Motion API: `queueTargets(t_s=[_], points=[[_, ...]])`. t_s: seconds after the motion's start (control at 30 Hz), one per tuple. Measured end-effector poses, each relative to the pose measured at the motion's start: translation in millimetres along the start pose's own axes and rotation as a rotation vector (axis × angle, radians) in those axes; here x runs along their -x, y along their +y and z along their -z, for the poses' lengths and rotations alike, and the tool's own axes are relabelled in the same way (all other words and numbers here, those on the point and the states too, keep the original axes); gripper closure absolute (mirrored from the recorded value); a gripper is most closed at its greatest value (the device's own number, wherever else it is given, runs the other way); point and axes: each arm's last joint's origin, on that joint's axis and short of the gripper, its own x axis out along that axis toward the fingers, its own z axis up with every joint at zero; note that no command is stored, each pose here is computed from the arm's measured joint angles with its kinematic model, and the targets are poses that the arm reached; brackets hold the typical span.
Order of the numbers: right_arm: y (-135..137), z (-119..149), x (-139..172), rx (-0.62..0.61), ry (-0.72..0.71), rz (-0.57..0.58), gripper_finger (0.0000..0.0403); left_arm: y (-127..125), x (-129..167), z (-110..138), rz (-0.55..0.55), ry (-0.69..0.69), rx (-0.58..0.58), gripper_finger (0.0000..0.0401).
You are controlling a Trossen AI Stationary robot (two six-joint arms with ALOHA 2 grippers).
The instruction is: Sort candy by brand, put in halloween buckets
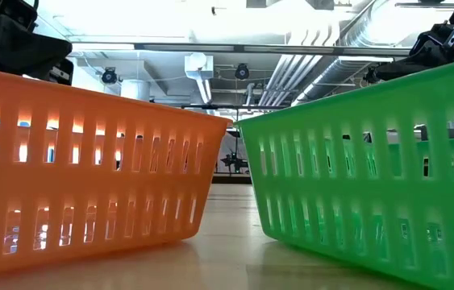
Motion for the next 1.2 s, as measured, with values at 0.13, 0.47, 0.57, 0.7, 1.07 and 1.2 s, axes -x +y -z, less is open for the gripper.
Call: queueTargets(t_s=[0.13,0.47,0.57,0.7,1.07,1.2], points=[[0,0,0,0.0,0.001,0.0,0.0402,0,0,0,0.0,0.0,0.0,0.04],[0,0,0,0.0,0.0,0.0,0.0402,0,0,0,0.0,0.0,0.0,0.04],[0,0,0,0.0,0.0,0.0,0.0402,0,0,0,0.0,0.0,0.0,0.04],[0,0,0,0.0,0.0,0.0,0.0402,0,0,0,0.0,0.0,0.0,0.04],[0,0,0,0.0,0.001,0.001,0.0402,2,1,-22,-0.088,-0.239,0.149,0.04],[0,0,0,0.0,0.001,0.0,0.0402,8,8,-49,-0.253,-0.567,0.349,0.04]])
